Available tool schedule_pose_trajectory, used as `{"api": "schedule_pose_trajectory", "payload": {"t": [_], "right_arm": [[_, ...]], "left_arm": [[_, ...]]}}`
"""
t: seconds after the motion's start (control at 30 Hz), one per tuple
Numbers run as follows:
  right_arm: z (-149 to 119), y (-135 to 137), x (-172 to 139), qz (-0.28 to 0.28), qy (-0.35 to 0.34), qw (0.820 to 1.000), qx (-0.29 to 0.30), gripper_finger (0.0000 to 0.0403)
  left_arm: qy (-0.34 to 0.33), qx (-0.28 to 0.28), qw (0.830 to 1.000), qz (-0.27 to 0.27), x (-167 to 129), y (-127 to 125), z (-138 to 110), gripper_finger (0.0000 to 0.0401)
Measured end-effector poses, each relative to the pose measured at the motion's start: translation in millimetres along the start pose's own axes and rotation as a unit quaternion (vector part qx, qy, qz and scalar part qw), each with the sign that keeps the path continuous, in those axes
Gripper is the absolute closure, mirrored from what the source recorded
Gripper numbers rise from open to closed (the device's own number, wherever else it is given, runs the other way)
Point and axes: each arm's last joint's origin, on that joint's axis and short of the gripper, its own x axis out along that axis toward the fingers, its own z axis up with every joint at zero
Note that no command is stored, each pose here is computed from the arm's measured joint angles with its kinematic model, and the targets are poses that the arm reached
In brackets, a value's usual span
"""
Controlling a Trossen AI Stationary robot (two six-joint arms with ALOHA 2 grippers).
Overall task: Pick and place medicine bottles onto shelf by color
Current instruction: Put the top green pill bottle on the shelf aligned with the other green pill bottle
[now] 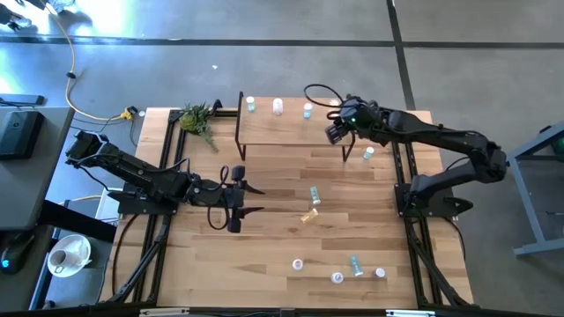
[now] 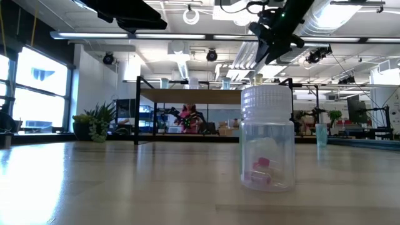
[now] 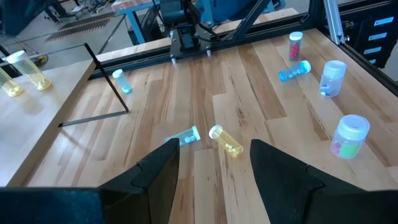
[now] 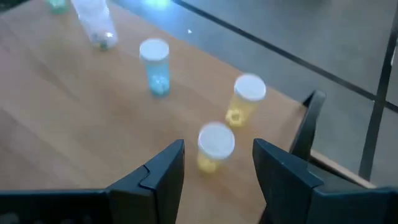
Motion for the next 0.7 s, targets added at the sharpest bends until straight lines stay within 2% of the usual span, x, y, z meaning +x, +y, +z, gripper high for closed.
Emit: {"api": "schedule_pose_trajectory", "payload": {"t": [0.53,0.7], "right_arm": [[-30.7,-9.3,-44.1,-0.011,0.079,0.997,-0.007,0.0222],[-43.3,-8.7,-51.3,-0.044,0.108,0.993,-0.02,0.0222]], "left_arm": [[0.006,0.001,1.0,-0.001,0.0,-0.1,-1.2,0.0216],[0.011,0.002,1.0,-0.001,0.0,-0.2,-2.1,0.0216]]}}
